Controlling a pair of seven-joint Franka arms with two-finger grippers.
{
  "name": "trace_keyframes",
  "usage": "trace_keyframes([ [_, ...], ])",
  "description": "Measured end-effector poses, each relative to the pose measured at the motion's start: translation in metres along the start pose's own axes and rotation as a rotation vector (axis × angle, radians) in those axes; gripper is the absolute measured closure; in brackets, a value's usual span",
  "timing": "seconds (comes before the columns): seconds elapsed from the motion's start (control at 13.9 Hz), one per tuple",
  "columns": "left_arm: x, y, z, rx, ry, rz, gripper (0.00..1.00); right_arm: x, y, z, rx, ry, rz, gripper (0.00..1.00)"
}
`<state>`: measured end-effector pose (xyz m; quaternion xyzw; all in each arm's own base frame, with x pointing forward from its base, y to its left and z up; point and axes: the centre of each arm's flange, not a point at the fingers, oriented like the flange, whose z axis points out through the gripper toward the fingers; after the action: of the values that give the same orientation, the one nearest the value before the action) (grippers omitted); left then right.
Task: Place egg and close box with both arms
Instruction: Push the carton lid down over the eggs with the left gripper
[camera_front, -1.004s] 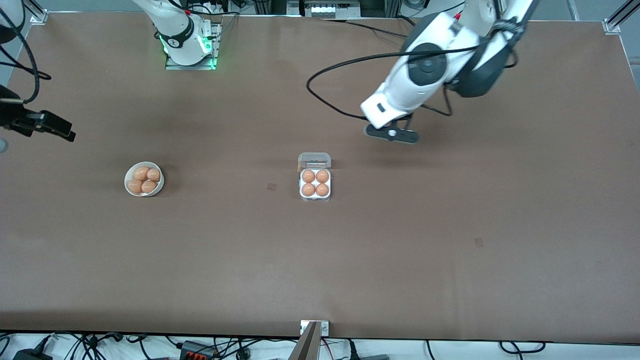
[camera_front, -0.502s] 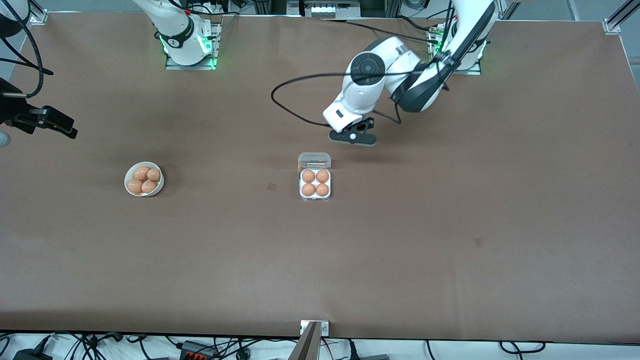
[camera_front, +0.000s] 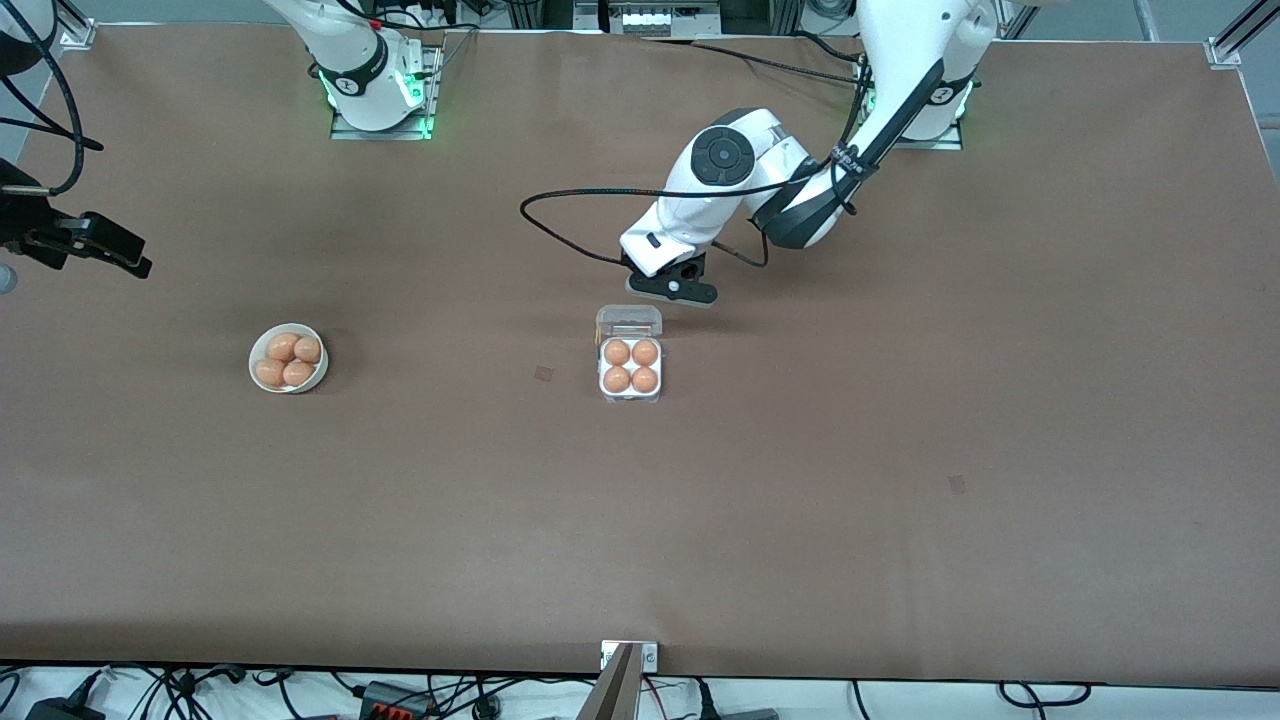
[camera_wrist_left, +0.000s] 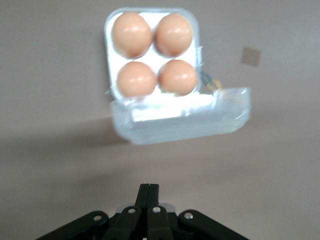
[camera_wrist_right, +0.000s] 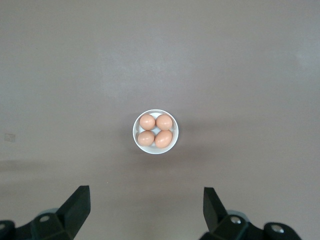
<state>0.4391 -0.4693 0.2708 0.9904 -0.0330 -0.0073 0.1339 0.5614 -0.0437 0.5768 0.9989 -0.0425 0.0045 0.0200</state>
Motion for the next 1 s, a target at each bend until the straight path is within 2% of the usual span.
trace_keyframes([
  [0.43, 0.029, 0.002, -0.006, 0.017, 0.116, 0.097, 0.99, 0.001, -0.001, -0.002, 0.0, 0.01, -0.002, 0.0],
  [0.72, 0.069, 0.006, -0.03, 0.019, 0.224, 0.137, 0.99, -0.001, -0.001, -0.005, 0.001, 0.013, -0.004, 0.0],
  [1.0, 0.084, 0.004, -0.041, 0.012, 0.247, 0.121, 0.99, -0.003, -0.003, -0.006, 0.001, 0.008, -0.008, 0.0],
])
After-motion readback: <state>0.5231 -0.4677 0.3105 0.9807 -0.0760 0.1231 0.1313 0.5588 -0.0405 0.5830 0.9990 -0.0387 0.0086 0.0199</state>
